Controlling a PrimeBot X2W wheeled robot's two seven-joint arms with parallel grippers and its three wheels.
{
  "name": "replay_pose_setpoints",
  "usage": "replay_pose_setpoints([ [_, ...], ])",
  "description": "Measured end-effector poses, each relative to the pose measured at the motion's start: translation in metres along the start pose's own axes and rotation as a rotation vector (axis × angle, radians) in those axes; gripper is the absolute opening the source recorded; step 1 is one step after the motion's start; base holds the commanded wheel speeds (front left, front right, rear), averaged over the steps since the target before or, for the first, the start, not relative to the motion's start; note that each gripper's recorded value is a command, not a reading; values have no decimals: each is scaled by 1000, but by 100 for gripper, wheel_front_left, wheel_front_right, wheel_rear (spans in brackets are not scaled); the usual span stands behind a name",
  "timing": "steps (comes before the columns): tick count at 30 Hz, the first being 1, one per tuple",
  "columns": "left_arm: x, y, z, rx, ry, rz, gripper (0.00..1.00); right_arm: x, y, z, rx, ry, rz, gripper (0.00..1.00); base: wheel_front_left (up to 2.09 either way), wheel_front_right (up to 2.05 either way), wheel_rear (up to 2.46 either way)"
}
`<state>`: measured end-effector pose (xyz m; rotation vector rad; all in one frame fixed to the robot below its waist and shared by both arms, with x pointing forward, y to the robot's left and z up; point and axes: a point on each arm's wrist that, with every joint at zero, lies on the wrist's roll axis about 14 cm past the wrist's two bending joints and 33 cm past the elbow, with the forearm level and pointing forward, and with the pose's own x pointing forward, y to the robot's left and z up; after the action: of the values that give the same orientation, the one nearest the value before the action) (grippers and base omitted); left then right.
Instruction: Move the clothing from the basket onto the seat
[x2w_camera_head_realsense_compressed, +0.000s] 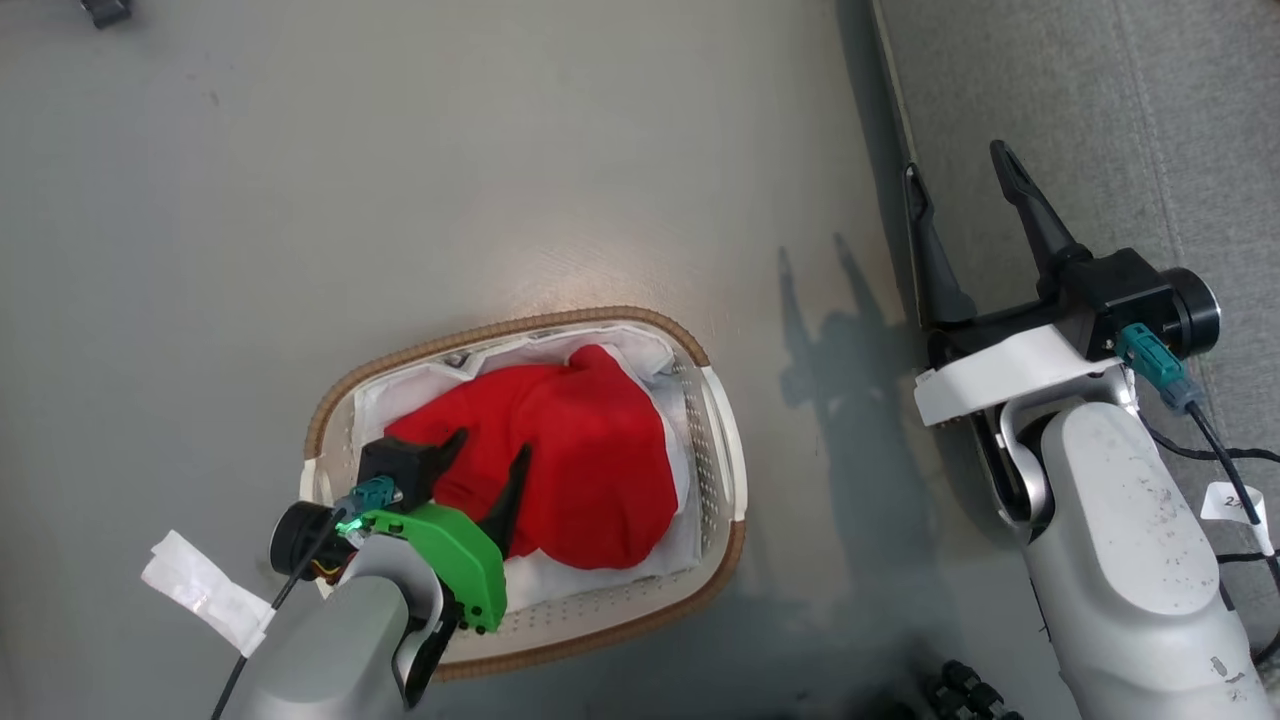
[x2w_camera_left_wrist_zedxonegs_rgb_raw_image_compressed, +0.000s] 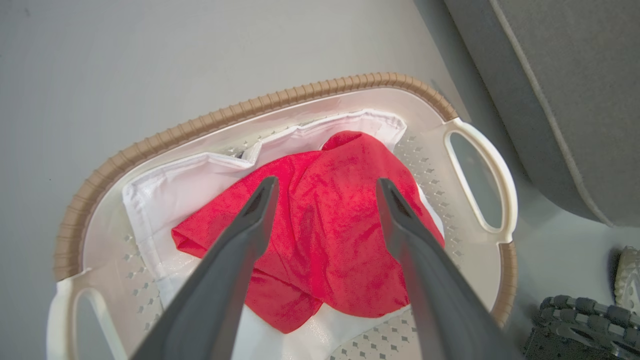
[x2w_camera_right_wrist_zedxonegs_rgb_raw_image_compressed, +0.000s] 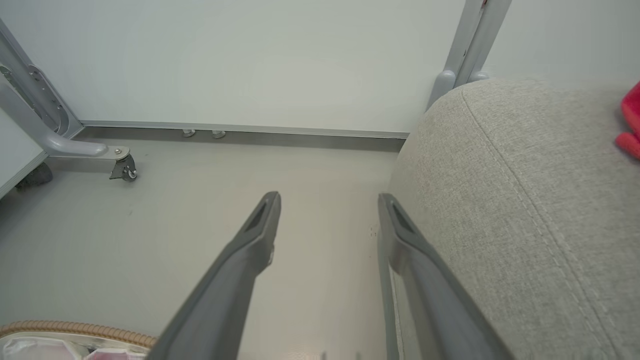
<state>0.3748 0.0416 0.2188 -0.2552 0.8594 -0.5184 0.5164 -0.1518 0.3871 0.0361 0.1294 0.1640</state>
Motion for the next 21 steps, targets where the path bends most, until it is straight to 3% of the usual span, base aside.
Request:
replay_pose_setpoints([
  [12, 34, 9, -59, 53, 209, -66, 100, 7, -12, -57, -2, 100, -20, 100, 0, 0, 0],
  [21, 63, 12, -65, 60, 240, -104, 100, 9, -17, -82, -7, 136, -26, 100, 0, 0, 0],
])
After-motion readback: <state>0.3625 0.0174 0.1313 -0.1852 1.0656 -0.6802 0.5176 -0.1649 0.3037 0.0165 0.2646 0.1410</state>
